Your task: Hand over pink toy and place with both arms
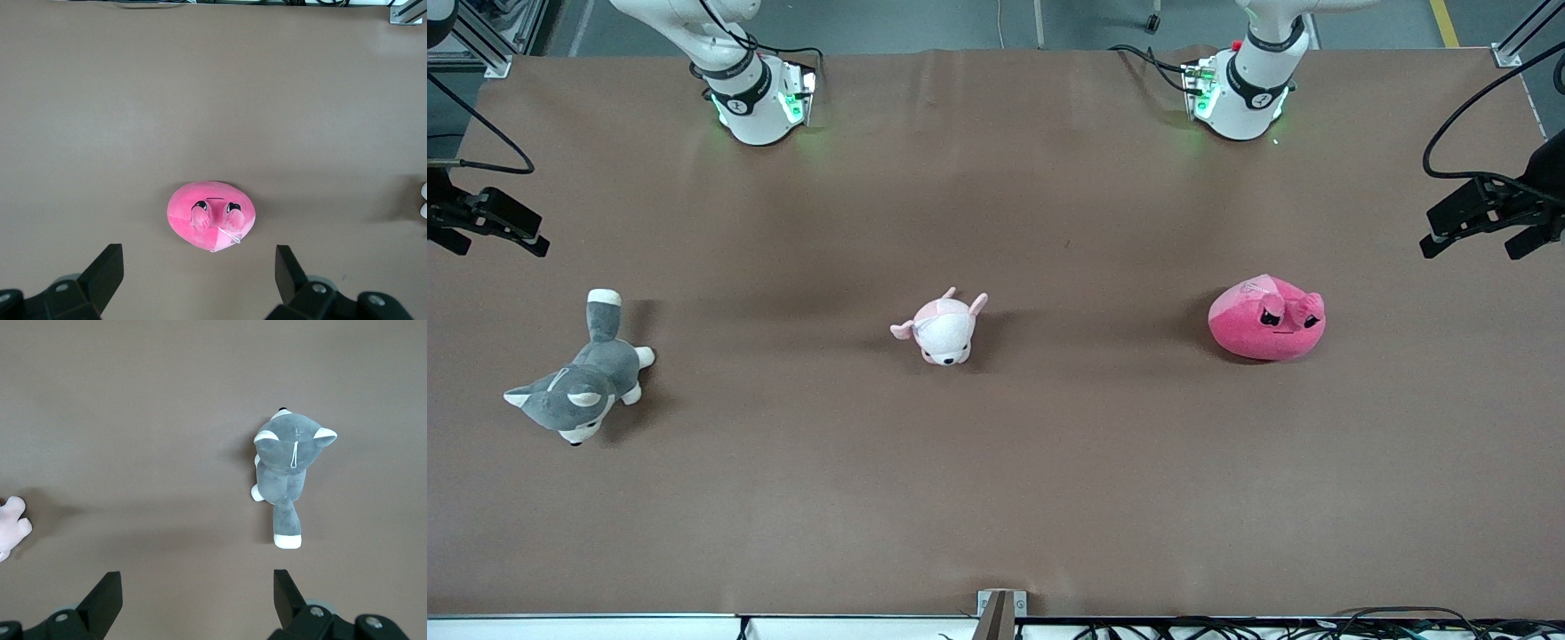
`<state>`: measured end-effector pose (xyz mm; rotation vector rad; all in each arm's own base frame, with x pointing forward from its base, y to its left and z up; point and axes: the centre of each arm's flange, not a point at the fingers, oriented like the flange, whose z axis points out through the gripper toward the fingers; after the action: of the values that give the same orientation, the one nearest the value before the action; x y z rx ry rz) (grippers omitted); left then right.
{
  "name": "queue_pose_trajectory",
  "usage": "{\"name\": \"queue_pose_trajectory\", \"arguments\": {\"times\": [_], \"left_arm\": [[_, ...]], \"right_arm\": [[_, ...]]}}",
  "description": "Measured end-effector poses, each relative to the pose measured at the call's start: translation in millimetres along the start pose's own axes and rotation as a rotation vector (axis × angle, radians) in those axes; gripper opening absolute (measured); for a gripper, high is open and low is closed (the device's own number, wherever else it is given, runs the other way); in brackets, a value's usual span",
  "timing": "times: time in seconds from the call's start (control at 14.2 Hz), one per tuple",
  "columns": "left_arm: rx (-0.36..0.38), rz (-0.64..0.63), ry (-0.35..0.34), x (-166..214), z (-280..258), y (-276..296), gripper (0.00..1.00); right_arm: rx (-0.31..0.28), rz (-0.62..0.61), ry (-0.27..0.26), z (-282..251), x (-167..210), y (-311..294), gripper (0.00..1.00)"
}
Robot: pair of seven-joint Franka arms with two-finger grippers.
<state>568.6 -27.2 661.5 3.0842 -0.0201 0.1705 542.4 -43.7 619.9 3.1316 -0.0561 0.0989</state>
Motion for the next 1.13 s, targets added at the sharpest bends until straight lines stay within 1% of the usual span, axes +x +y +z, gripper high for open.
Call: {"name": "queue_pose_trajectory", "arguments": {"times": [0.14,0.21,0.35,0.63,0.7,0.92,1.13], "left_arm": [[0.001,-0.006,-0.015,0.2,5.4,-1.2,1.00],[0.002,-0.013,-0.047,0.5,15.8,-2.5,1.00],[0.004,-0.030,-0.138,5.0,52.2,-9.8,1.00],[0.006,-0.057,-0.297,17.6,146.9,-25.9,1.00],[0.006,-0.059,-0.312,18.4,171.5,-27.2,1.00],[0.007,-0.065,-0.314,12.0,234.6,-30.4,1.00],[0.012,-0.089,-0.325,0.6,270.5,-31.8,1.00]], "right_arm": [[0.000,0.000,0.000,0.1,-0.1,0.0,1.00],[0.000,0.000,-0.001,0.1,-0.1,0.0,1.00],[0.000,0.000,0.000,-0.2,-0.1,0.1,1.00],[0.000,0.000,0.006,-3.3,-0.4,0.1,1.00],[0.000,0.000,0.007,-3.7,-0.4,0.1,1.00],[-0.001,0.000,0.016,-7.7,-0.1,0.2,1.00],[-0.001,0.000,0.024,-10.7,0.3,-0.2,1.00]]}}
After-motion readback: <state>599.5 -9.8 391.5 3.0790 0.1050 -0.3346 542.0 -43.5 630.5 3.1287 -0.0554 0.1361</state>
